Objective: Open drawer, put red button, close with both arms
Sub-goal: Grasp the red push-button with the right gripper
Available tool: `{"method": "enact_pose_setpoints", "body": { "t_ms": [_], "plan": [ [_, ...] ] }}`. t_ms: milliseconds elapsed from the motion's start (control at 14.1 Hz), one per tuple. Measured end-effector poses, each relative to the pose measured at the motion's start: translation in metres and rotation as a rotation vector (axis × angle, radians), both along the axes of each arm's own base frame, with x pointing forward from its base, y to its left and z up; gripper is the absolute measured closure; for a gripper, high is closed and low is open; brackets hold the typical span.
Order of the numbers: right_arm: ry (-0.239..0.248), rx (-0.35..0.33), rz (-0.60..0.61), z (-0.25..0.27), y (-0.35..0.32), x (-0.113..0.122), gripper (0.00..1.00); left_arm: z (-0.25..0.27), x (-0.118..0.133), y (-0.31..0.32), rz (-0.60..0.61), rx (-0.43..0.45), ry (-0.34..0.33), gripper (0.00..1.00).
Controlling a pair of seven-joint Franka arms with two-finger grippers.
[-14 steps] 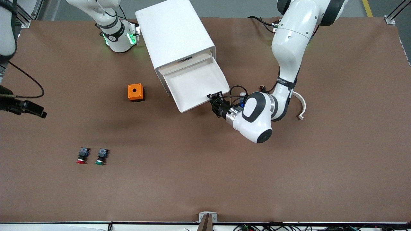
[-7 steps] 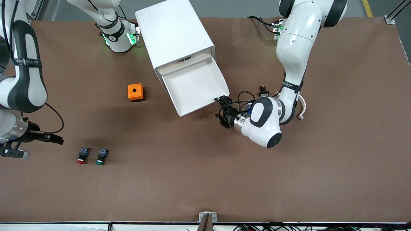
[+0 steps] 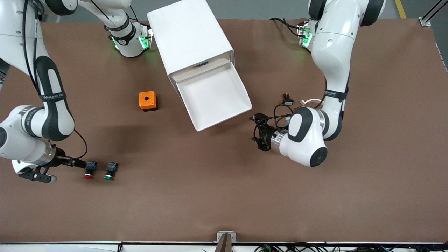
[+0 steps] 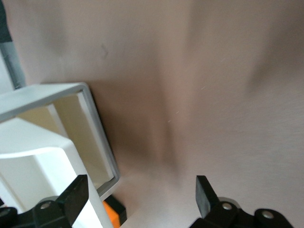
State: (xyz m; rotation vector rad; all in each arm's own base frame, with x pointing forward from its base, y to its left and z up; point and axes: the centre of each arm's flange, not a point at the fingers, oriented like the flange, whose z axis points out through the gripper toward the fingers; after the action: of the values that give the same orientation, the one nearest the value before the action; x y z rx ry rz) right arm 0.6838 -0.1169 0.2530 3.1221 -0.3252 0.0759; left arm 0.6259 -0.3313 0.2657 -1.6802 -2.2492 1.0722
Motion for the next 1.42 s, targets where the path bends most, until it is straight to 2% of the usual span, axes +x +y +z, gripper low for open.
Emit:
{"method": "enact_pose_setpoints", "body": {
  "t_ms": [356, 498, 641, 925, 1068, 1352, 1423],
  "plan": [
    [-0.031, 0.005, 0.001, -0.034, 0.008, 0.001, 0.02, 0.058, 0.02, 0.042, 0.028, 0.042, -0.088, 0.0],
    [-0.056, -0.001, 0.001, -0.046, 0.011, -0.004, 0.02, 0.078, 0.022, 0.057, 0.006, 0.046, -0.107, 0.0],
    [-0.069, -0.004, -0.002, -0.055, 0.011, -0.008, 0.02, 0.105, 0.024, 0.071, -0.016, 0.05, -0.156, 0.0],
    [-0.06, -0.002, -0.016, -0.067, 0.011, -0.013, 0.03, 0.133, 0.022, 0.09, -0.085, 0.127, -0.215, 0.0],
    [-0.057, -0.001, -0.019, -0.069, 0.011, -0.013, 0.04, 0.132, 0.021, 0.094, -0.124, 0.131, -0.228, 0.0],
    [-0.055, 0.001, -0.017, -0.07, 0.013, -0.013, 0.12, 0.143, 0.024, 0.111, -0.235, 0.113, -0.291, 0.0],
    [-0.055, 0.001, -0.016, -0.071, 0.014, -0.013, 0.2, 0.147, 0.023, 0.114, -0.252, 0.119, -0.295, 0.0]
  ]
}}
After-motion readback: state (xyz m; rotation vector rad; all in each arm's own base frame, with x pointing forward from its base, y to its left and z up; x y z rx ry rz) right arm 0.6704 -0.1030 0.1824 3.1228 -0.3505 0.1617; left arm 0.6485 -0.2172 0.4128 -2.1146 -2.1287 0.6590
